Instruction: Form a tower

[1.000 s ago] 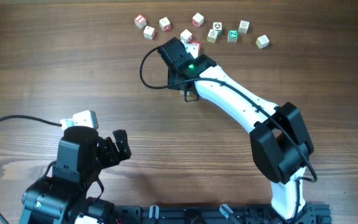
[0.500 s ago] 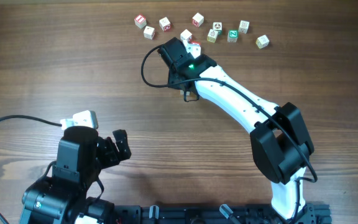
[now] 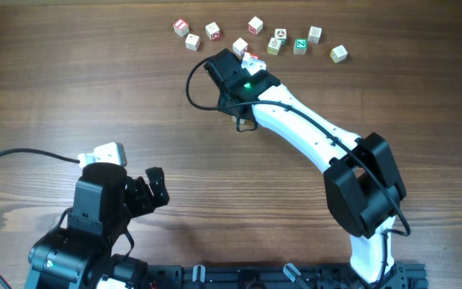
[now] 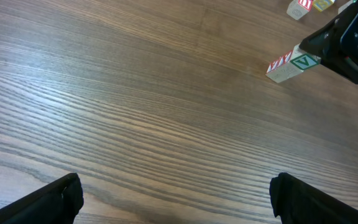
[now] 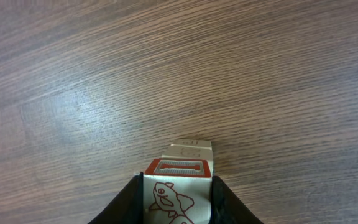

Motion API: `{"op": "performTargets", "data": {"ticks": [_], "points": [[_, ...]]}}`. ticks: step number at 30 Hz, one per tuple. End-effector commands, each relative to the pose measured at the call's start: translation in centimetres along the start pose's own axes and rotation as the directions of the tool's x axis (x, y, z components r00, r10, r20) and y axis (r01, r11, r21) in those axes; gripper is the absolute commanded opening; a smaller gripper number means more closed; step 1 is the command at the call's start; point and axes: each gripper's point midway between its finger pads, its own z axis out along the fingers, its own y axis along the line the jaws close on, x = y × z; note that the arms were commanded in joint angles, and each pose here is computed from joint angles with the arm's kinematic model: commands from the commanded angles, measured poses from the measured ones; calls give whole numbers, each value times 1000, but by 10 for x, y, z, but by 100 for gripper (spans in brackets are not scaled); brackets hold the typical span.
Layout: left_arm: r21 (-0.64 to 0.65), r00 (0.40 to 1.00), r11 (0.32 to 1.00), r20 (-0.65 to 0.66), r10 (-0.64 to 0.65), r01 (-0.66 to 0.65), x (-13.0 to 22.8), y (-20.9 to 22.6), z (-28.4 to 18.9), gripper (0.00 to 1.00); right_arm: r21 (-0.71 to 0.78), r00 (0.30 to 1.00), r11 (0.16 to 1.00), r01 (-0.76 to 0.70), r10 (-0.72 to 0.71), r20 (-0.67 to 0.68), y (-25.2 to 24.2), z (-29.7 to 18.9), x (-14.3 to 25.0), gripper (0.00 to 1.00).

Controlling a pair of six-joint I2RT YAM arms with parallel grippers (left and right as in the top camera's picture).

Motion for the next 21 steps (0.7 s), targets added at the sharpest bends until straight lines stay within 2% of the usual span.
{"op": "performTargets", "data": {"ticks": [1,7,14,21], "points": [[-8,1000,1000,7,-1,1,-1,2,0,100,-20,997,999,-48,49,57,4,-18,-15,17],[-8,1000,1000,7,-1,1,-1,2,0,100,-21,995,998,-61,62,83,8,-34,-28,12],[-8,1000,1000,7,-1,1,-1,2,0,100,18,996,997,-73,72,49,0,-29,-18,13],[-8,1000,1000,7,-1,1,-1,2,0,100,-20,996,997,-73,74,46,7,-23,-17,13]]}}
